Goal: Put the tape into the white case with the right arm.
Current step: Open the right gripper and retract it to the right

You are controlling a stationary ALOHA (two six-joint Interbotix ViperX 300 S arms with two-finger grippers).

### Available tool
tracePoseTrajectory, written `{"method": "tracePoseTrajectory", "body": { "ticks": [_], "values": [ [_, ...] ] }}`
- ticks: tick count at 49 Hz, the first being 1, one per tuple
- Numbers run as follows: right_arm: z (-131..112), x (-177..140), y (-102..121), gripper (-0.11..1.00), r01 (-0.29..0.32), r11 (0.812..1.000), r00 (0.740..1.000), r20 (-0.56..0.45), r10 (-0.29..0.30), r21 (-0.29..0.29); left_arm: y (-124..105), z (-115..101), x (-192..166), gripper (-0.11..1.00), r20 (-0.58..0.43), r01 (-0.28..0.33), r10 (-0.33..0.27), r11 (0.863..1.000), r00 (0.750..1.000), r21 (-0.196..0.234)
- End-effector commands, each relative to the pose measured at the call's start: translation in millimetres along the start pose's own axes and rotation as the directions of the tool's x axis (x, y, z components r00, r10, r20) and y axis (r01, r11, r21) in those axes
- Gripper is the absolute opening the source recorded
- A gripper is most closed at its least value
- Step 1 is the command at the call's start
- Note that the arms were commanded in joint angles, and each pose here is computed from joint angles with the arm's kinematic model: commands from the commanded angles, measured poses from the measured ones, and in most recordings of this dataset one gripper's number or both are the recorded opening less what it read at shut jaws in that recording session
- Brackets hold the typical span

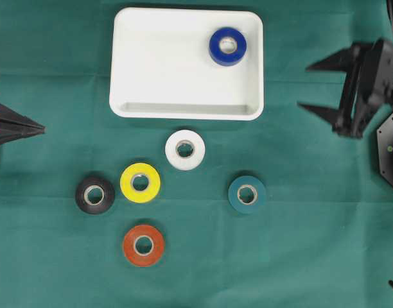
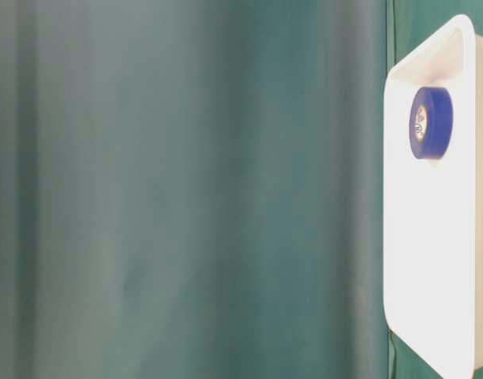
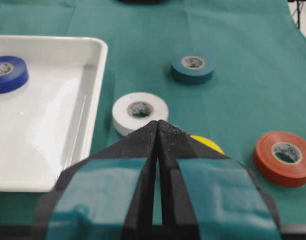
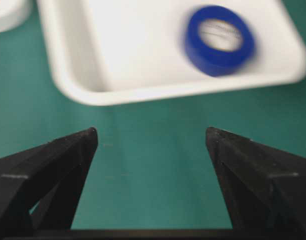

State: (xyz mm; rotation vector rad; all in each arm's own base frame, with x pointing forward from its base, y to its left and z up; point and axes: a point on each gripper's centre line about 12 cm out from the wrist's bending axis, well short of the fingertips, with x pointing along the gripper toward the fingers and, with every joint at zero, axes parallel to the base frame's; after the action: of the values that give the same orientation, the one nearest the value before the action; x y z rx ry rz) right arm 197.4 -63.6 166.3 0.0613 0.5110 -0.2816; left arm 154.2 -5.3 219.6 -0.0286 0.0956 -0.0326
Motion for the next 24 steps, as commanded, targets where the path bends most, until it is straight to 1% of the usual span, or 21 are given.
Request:
{"method": "tracePoseTrajectory", "body": {
  "ticks": [1, 9, 18, 24],
  "values": [
    [3, -1, 16, 0.62, -0.066, 0.997, 0.998, 0.01, 0.066, -0.033, -1, 4, 1, 0.0, 0.008, 0.003, -0.003, 1.0, 1.0, -0.001],
    [0, -3, 38, 0.62, -0.16, 0.984, 0.987, 0.003, 0.16, -0.084, -1, 4, 1, 0.0, 0.008, 0.003, -0.003, 1.0, 1.0, -0.001],
    [-5, -6, 53, 0.62, -0.224, 0.967, 0.975, -0.013, 0.224, -0.12, -1, 4, 1, 0.0, 0.008, 0.003, -0.003, 1.0, 1.0, -0.003],
    [-10, -8, 60, 0.62, -0.255, 0.957, 0.967, -0.026, 0.254, -0.137, -1, 4, 1, 0.0, 0.008, 0.003, -0.003, 1.0, 1.0, -0.003]
  ]
}}
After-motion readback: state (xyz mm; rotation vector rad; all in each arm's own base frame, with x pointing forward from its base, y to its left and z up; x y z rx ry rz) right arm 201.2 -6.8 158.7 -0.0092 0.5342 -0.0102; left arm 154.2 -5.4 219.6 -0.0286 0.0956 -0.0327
